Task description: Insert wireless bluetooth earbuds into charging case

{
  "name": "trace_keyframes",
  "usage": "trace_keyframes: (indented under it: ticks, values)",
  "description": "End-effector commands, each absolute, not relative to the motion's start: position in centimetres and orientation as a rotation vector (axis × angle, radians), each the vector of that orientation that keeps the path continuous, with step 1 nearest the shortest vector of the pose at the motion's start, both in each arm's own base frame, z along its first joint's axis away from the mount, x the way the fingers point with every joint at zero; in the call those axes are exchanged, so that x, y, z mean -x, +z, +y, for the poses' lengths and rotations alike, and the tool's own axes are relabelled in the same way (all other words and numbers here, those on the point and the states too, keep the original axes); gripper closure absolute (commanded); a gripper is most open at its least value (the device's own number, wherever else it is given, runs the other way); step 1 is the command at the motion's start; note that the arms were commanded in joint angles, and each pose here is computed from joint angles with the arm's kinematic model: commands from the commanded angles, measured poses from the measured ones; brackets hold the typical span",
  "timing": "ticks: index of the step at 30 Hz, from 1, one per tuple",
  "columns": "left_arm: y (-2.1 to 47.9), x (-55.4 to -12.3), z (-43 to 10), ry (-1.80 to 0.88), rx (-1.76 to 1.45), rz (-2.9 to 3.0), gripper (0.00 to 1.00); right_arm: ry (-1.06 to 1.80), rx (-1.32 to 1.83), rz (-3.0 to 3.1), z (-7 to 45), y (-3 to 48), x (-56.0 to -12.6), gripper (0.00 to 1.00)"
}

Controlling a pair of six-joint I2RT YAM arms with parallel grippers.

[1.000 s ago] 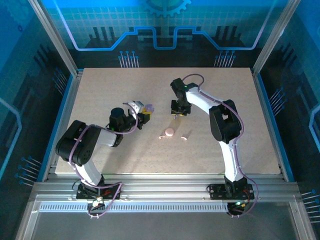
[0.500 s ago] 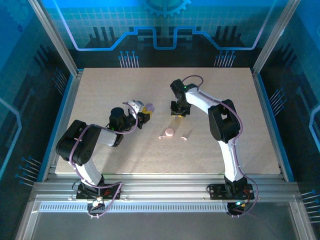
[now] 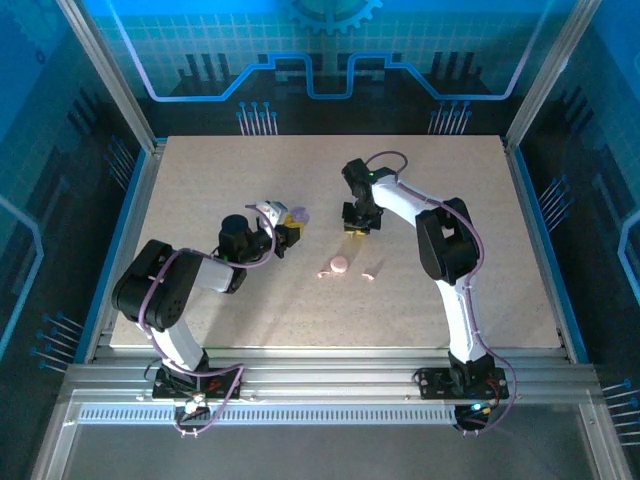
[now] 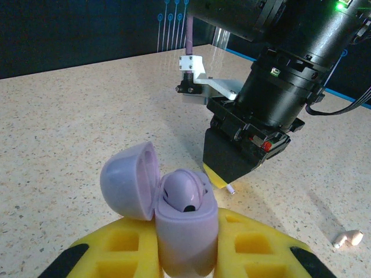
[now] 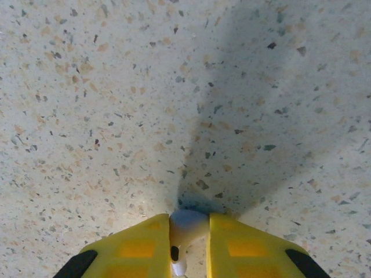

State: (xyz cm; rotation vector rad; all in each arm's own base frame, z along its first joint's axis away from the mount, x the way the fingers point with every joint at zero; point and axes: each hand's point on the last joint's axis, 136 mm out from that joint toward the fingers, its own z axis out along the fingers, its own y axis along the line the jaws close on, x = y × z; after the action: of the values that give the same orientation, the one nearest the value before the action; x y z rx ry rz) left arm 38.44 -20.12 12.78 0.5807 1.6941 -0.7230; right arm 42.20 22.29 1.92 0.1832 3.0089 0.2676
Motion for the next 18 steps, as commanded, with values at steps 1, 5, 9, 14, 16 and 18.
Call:
trace_keyframes:
  ticks: [1,5,9,14,16,18]
  values:
    - [14.3,-38.9,-20.5,-0.750,-0.594,1.647,0.90,0.242,-0.200,2.995,21.2,1.9,-42.9,0.83]
    - [14.2,-38.7,-20.6,-0.756,-0.599,1.649,0.90,0.287,-0.186,2.935,21.4,4.1,-43.1,0.83]
    - [14.3,-38.3,-21.0,-0.769,-0.609,1.645,0.90,0.326,-0.166,2.865,21.6,6.7,-42.9,0.83]
    - [14.7,-37.9,-21.9,-0.789,-0.622,1.630,0.90,0.382,-0.131,2.767,22.2,10.2,-42.3,0.83]
    - [14.8,-37.7,-22.3,-0.797,-0.629,1.622,0.90,0.413,-0.118,2.717,22.5,11.9,-42.2,0.83]
    - [15.0,-37.7,-22.6,-0.805,-0.628,1.612,0.90,0.448,-0.097,2.666,23.1,13.6,-41.8,0.83]
